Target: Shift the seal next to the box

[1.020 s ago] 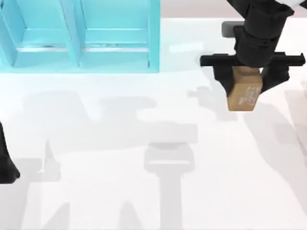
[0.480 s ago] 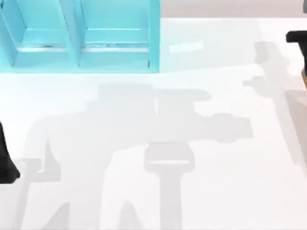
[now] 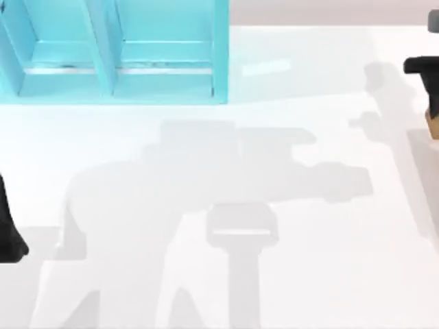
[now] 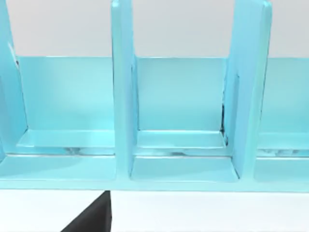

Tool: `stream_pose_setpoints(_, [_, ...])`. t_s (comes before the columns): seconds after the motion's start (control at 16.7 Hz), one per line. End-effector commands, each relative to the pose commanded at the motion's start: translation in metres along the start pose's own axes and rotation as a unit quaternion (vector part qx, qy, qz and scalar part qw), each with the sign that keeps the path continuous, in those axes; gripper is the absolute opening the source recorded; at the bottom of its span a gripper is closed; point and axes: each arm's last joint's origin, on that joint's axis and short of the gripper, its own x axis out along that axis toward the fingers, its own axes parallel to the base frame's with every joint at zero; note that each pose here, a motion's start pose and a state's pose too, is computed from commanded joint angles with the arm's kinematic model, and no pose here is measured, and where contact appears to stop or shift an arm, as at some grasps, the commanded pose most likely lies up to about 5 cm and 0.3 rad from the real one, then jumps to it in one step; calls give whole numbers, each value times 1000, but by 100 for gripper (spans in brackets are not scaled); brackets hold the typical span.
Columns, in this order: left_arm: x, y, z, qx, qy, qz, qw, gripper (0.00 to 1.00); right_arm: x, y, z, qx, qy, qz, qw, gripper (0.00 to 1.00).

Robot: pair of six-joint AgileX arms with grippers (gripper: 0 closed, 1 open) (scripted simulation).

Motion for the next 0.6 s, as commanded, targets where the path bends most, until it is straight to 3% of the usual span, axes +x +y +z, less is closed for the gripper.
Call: stream_pose_setpoints(0.6, [0, 0, 0, 0, 0, 0, 1000, 100, 42, -1, -2, 0, 0, 0, 1000, 0])
